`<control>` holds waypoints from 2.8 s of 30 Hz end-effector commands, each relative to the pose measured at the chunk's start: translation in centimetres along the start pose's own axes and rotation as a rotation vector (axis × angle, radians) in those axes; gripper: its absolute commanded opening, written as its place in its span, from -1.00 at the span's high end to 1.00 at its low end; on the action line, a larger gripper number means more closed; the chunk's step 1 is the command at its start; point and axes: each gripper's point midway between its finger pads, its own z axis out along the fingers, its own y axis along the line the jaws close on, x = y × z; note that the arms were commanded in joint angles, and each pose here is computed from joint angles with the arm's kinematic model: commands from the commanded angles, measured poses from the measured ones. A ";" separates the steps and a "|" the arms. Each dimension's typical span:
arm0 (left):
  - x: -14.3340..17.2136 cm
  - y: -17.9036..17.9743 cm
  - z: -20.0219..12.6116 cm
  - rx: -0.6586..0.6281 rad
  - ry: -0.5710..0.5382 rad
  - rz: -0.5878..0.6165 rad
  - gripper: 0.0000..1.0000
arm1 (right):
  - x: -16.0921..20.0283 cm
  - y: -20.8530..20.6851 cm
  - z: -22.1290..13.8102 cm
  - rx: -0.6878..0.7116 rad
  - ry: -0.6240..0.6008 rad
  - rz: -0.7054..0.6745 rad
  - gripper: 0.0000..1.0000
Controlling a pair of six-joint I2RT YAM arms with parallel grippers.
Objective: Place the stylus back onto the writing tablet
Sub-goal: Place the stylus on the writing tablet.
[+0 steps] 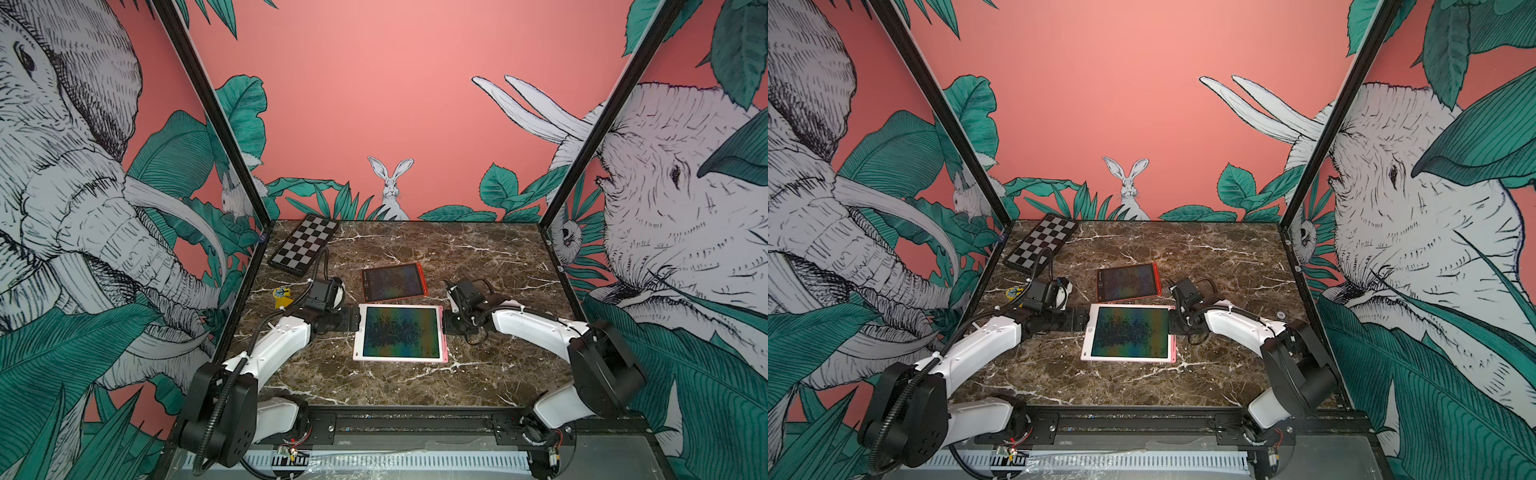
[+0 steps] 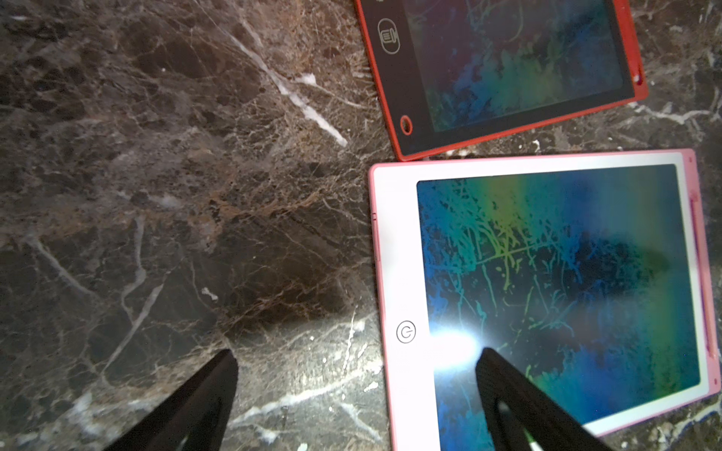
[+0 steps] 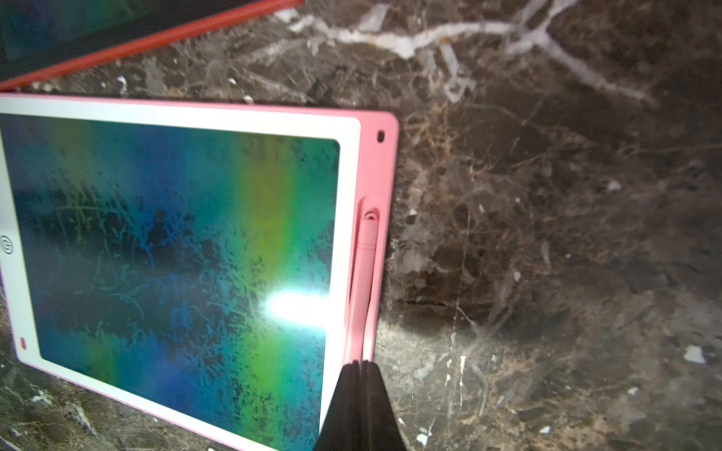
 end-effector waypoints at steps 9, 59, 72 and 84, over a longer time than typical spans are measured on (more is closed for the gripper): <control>0.1 0.3 -0.6 -0.023 -0.003 0.008 -0.97 | 0.0 -0.5 1.0 0.052 0.035 -0.025 0.46; -0.2 0.2 -0.6 -0.026 -0.007 0.015 -0.98 | 1.8 -2.9 3.8 0.231 0.143 -0.092 0.61; -0.2 0.4 -0.7 -0.036 -0.002 0.017 -0.98 | 3.3 -4.3 5.8 0.290 0.199 -0.099 0.73; -0.4 0.4 -1.2 -0.041 -0.018 0.017 -0.98 | 0.8 -1.6 2.5 0.176 0.102 -0.100 0.70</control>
